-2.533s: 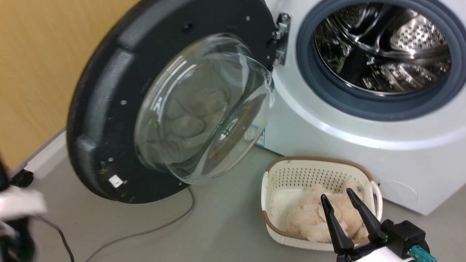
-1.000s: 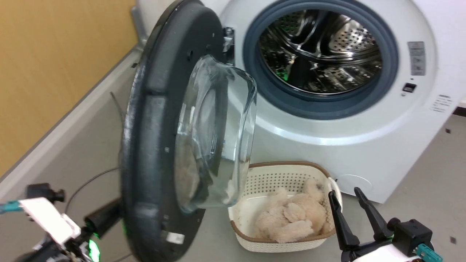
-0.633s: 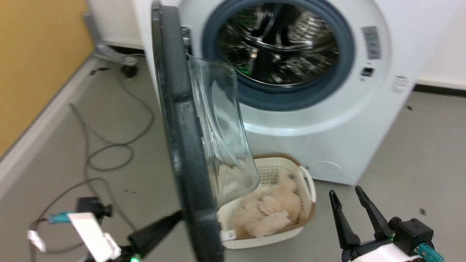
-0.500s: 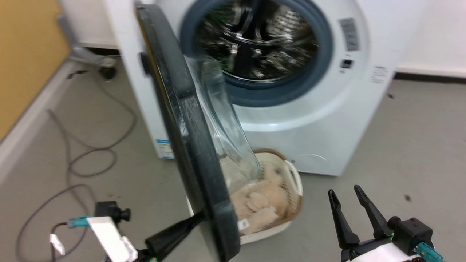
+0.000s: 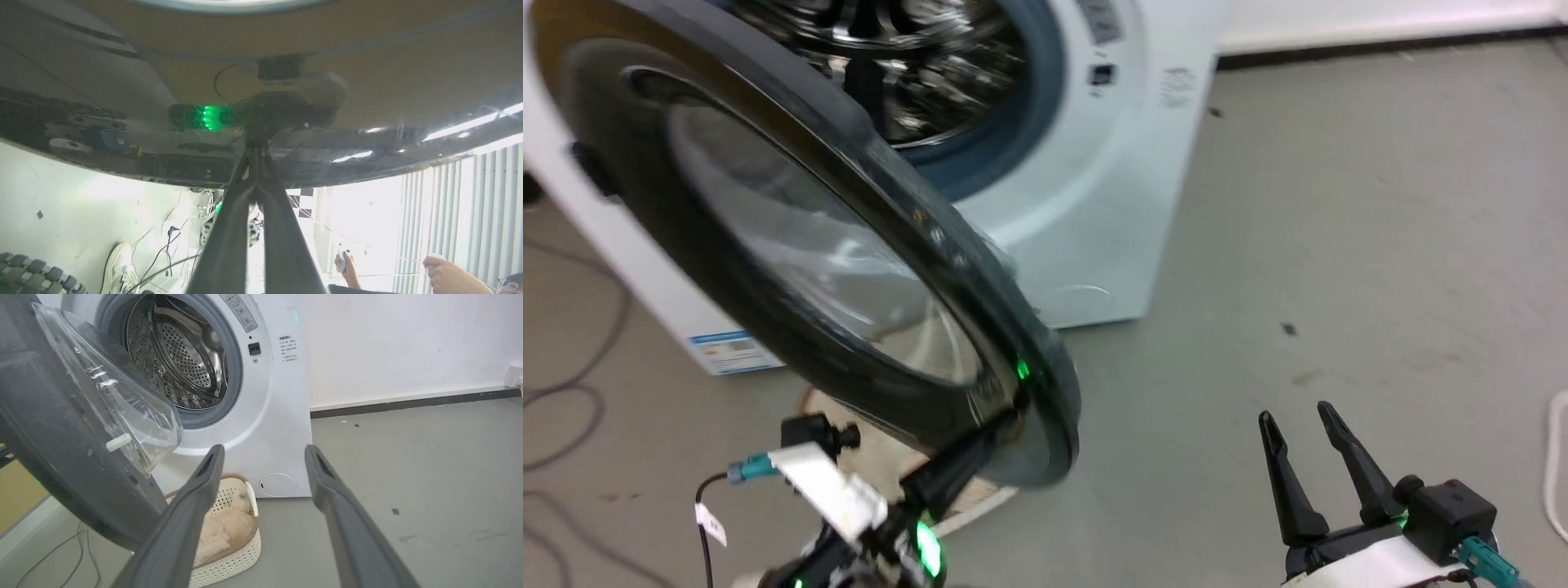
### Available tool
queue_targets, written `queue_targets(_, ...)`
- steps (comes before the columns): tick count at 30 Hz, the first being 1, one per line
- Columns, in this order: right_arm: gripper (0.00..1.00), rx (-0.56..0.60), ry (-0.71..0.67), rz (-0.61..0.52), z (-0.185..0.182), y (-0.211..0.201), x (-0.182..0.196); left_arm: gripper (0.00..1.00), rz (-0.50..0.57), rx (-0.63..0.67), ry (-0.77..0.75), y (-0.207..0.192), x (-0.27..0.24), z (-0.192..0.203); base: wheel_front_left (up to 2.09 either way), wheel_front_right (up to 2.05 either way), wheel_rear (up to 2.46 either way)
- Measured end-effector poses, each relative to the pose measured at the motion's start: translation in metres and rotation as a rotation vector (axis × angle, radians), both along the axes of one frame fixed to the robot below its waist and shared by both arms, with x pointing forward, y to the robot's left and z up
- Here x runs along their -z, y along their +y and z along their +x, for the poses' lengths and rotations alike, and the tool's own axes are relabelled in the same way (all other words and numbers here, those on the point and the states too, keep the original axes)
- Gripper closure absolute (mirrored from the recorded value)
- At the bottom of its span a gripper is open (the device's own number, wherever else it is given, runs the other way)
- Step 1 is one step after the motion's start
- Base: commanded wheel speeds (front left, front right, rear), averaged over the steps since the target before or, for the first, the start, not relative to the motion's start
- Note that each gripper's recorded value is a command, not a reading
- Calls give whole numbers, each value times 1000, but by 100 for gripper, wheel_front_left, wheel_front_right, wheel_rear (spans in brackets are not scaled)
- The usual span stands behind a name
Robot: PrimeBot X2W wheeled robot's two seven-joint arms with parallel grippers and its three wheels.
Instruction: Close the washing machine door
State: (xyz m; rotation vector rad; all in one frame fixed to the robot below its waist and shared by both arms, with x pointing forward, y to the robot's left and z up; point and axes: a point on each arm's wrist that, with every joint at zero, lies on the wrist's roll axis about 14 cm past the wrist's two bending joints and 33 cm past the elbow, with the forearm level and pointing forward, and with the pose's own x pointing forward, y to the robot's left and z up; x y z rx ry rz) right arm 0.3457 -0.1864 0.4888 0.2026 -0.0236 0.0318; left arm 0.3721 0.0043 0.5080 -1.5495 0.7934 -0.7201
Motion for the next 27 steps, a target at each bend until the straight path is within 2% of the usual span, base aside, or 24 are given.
queue_targets(10, 0, 136, 45, -4, -20, -34, 10, 100, -46, -148, 20, -50, 2, 80, 0, 0, 0)
queue_targets(16, 0, 184, 63, -9, -29, -45, 13, 100, -62, -225, 18, -74, -4, 111, 0, 0, 0)
queue_targets(23, 0, 179, 48, -3, -27, -44, 10, 100, -40, -251, 13, -77, -5, 113, 0, 0, 0)
queue_targets(27, 0, 151, 31, 4, -21, -36, 6, 100, 22, -221, -59, -70, -8, 99, 0, 0, 0)
